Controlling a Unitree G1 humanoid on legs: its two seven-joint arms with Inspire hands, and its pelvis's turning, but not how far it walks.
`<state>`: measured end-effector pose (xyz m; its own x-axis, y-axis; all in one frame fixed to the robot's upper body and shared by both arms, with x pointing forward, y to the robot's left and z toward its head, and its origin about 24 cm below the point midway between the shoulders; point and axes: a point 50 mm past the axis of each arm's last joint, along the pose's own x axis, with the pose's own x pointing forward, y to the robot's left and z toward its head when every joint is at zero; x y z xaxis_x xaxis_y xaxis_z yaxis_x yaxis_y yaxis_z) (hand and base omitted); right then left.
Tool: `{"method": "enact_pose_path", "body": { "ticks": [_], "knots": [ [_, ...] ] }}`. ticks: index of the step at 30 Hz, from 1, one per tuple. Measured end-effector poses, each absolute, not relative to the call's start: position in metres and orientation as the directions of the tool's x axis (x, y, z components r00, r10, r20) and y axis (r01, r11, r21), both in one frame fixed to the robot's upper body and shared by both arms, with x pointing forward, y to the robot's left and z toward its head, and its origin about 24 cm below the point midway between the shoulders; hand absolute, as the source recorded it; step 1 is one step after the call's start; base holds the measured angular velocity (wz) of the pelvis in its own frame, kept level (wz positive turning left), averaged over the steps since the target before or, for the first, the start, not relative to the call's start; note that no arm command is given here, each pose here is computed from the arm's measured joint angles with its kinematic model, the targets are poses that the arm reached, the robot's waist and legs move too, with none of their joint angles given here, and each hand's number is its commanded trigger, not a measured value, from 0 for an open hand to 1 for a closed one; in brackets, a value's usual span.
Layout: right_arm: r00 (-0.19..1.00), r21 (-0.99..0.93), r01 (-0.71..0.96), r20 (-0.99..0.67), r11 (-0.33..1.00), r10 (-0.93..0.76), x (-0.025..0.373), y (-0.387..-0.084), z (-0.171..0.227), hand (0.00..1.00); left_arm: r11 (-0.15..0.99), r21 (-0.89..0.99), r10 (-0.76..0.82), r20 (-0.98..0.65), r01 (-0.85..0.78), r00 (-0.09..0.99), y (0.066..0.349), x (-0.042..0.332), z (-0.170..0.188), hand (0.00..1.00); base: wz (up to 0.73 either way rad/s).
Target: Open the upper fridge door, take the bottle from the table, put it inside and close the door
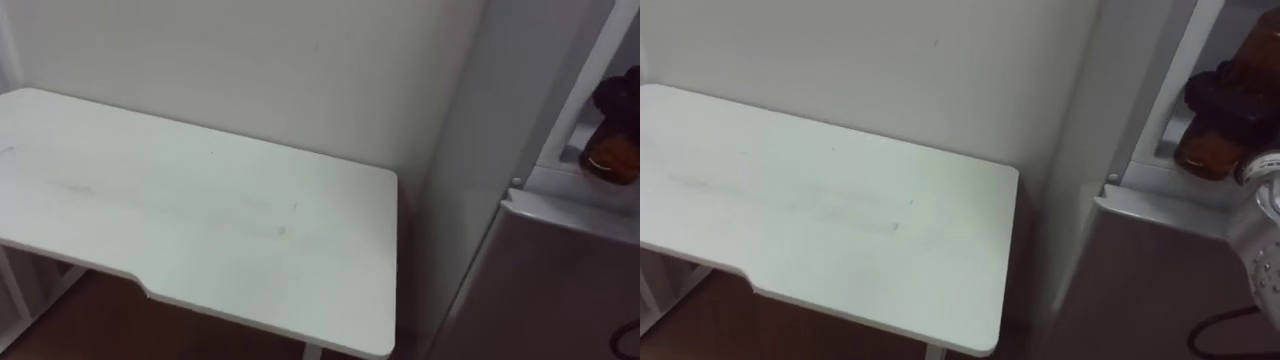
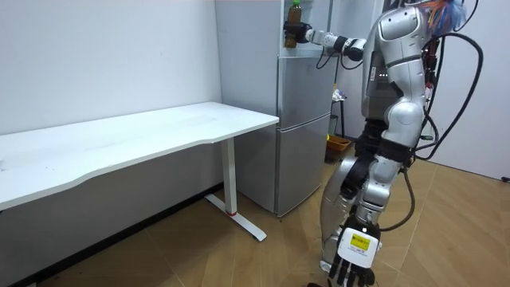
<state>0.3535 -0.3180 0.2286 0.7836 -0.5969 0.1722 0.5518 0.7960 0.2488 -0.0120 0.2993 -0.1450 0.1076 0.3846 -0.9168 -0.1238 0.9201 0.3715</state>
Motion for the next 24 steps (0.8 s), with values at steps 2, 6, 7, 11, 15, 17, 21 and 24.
{"method": "enact_pose_path", "body": {
  "ticks": [2,6,7,11,15,17,21,24],
  "knots": [
    [0.767,0.252,0.571,0.176,0.781,-0.617,0.354,-0.321,0.232,1.0,0.924,0.37,0.379,-0.917,-0.094,0.122,0.298,-0.006,-0.145,0.0,0.13],
    [0.743,0.255,0.593,0.192,0.764,-0.641,0.36,-0.319,0.24,1.0,0.923,0.381,0.385,-0.908,-0.057,0.165,0.303,0.01,-0.143,0.0,-0.09],
    [0.739,0.255,0.598,0.194,0.76,-0.646,0.361,-0.318,0.241,1.0,0.922,0.383,0.387,-0.906,-0.055,0.171,0.304,0.012,-0.142,0.0,-0.14],
    [0.704,0.257,0.63,0.209,0.733,-0.679,0.36,-0.318,0.242,1.0,0.919,0.394,0.389,-0.899,-0.017,0.203,0.307,0.021,-0.14,0.0,-0.05],
    [0.663,0.276,0.661,0.22,0.698,-0.715,0.358,-0.323,0.242,1.0,0.917,0.398,0.389,-0.897,0.0,0.211,0.309,0.023,-0.139,0.0,-0.01],
    [0.651,0.28,0.666,0.233,0.691,-0.722,0.357,-0.324,0.244,1.0,0.918,0.397,0.388,-0.897,0.003,0.211,0.308,0.023,-0.139,0.0,0.0],
    [0.605,0.263,0.702,0.269,0.662,-0.749,0.355,-0.331,0.251,1.0,0.915,0.404,0.39,-0.892,0.017,0.227,0.307,0.029,-0.139,0.0,0.06],
    [0.578,0.268,0.718,0.285,0.643,-0.765,0.355,-0.332,0.255,1.0,0.909,0.416,0.397,-0.886,0.031,0.239,0.305,0.033,-0.139,0.0,0.01]
  ]
}}
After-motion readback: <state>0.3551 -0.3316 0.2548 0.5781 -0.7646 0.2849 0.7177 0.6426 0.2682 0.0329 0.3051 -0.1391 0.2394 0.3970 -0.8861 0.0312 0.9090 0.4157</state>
